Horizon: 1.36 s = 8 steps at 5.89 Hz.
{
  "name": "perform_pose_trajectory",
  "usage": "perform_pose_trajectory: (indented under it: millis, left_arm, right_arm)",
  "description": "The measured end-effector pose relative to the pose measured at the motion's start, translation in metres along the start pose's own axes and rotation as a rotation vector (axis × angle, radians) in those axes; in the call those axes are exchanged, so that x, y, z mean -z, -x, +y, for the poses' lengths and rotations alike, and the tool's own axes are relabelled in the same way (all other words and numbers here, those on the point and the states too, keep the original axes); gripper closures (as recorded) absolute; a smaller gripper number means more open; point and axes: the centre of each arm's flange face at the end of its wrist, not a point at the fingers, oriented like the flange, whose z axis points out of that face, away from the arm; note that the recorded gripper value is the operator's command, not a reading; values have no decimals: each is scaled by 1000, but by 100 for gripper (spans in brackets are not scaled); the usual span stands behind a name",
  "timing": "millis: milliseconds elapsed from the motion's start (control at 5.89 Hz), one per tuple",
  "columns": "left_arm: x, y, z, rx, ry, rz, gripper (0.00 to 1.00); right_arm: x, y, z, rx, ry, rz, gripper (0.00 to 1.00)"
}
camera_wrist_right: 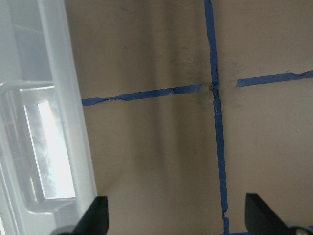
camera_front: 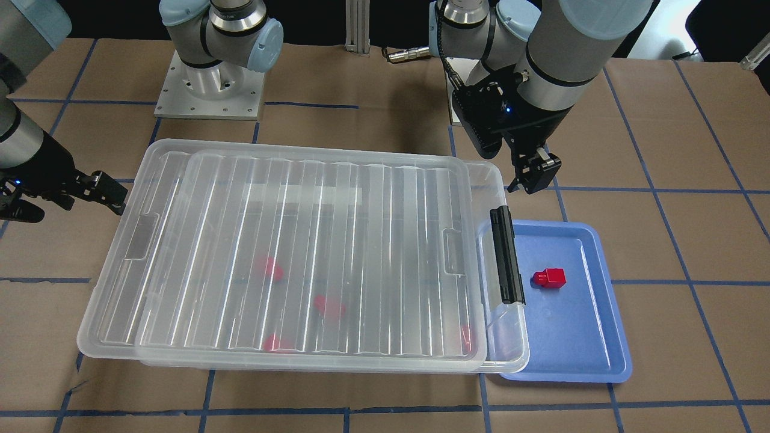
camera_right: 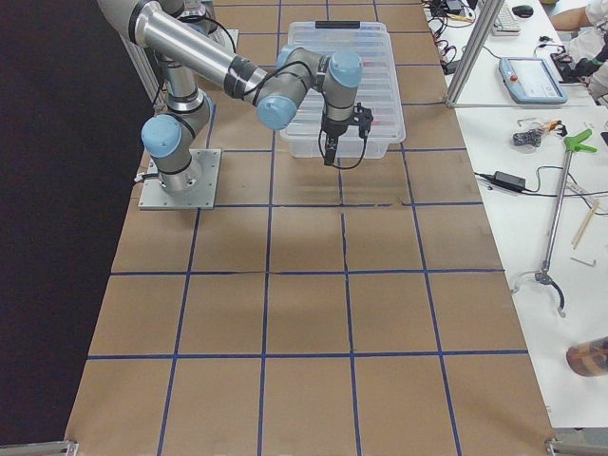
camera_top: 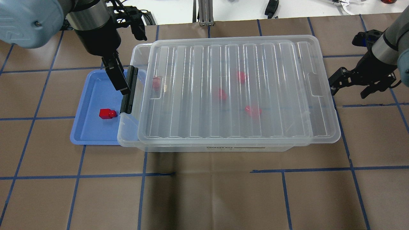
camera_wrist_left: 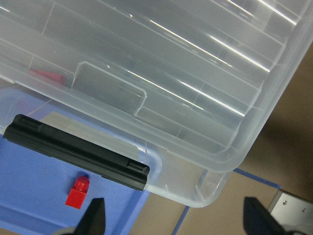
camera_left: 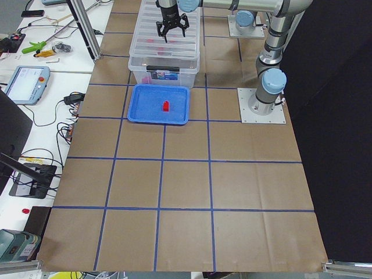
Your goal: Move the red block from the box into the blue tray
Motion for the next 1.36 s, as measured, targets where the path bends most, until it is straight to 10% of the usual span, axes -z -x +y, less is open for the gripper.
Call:
perform_pose_trajectory:
  millis: [1019, 1358]
  left_arm:
    - [19, 4, -6, 873, -118, -64, 1]
    - [25, 2, -6, 997, -160, -76, 2]
  right_arm:
    - [2, 43, 7, 39, -19, -26, 0]
    - [30, 44, -1, 53, -68, -15, 0]
